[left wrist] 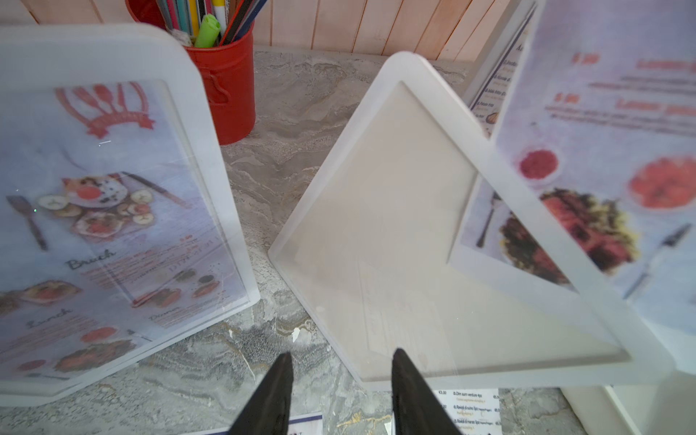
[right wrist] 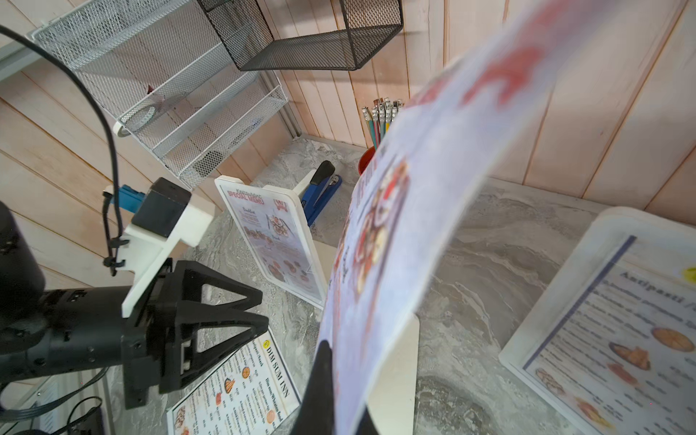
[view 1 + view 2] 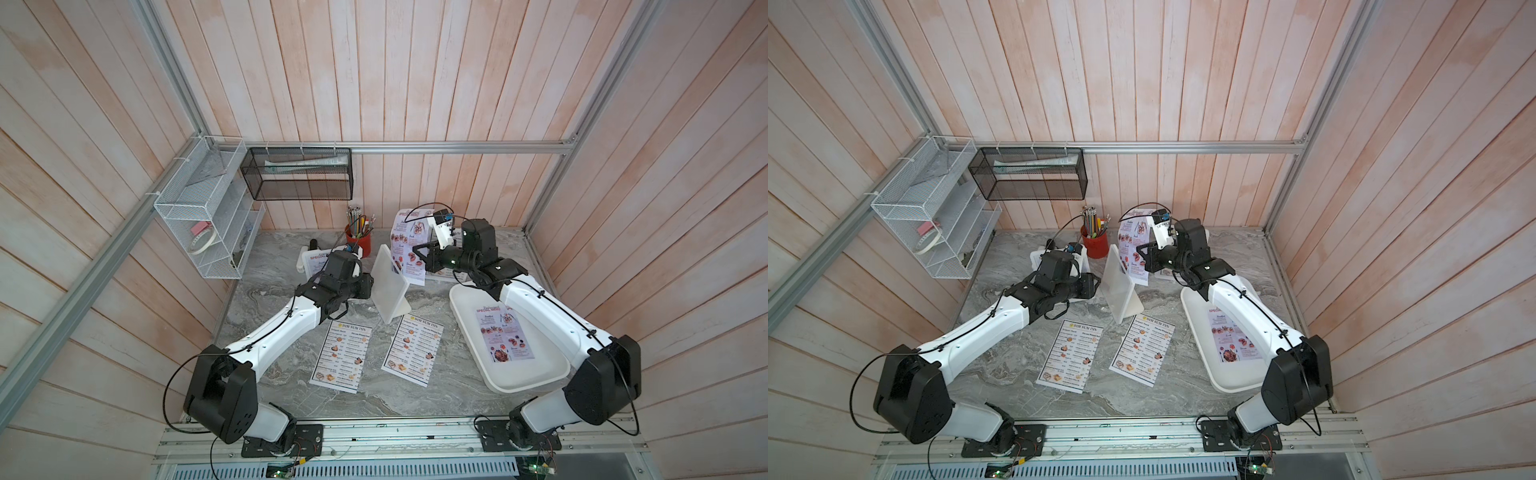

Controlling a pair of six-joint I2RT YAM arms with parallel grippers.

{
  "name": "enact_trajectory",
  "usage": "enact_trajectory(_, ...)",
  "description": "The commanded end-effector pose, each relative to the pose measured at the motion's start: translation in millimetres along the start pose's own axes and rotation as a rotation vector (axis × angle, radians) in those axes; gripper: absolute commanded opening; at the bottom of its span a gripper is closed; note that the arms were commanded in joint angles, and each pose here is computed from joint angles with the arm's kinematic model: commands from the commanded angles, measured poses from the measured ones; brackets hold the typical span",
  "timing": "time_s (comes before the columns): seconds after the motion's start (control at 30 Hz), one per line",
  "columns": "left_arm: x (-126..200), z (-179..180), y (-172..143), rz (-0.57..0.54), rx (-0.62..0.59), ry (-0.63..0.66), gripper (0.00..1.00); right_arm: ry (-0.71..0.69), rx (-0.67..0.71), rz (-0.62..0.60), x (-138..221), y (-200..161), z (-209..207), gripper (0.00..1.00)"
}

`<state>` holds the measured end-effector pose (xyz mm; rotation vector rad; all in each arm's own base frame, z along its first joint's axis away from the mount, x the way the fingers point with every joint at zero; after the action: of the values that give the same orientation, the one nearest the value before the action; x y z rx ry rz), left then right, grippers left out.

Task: Replace the menus in the menu holders
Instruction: Insert the menu into the menu holder.

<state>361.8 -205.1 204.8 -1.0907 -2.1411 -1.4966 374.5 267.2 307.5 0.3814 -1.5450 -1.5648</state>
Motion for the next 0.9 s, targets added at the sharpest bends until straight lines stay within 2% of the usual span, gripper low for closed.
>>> enact_trajectory(0.0,7.2,2.9,1.1,-0.01,0.001,0.023,0.45,-0.029,0.065,-0.059,-6.6,15.4,-5.2,0.0)
enact_trajectory(0.57,18.3,6.8,-2.8,-0.016,0.011,0.034,0.45,-0.09,0.11,-0.111,-39.4,16.4,3.2,0.0)
enact_trajectory(0.87,22.2,7.4,-3.1,-0.021,0.011,0.034,0.45,-0.134,0.121,-0.143,-39.4,16.3,3.8,0.0)
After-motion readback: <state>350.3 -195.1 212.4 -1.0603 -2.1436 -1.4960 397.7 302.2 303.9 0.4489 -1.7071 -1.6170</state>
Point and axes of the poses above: each gripper's point midway between its finger pads, its own x axis back along the fingers, its own z axis along the line the jaws close on, y = z × x, the point moved 2 cm from there along x, back along the fingers, and after that the axes turned 10 degrees about x, right-handed, at the moved point
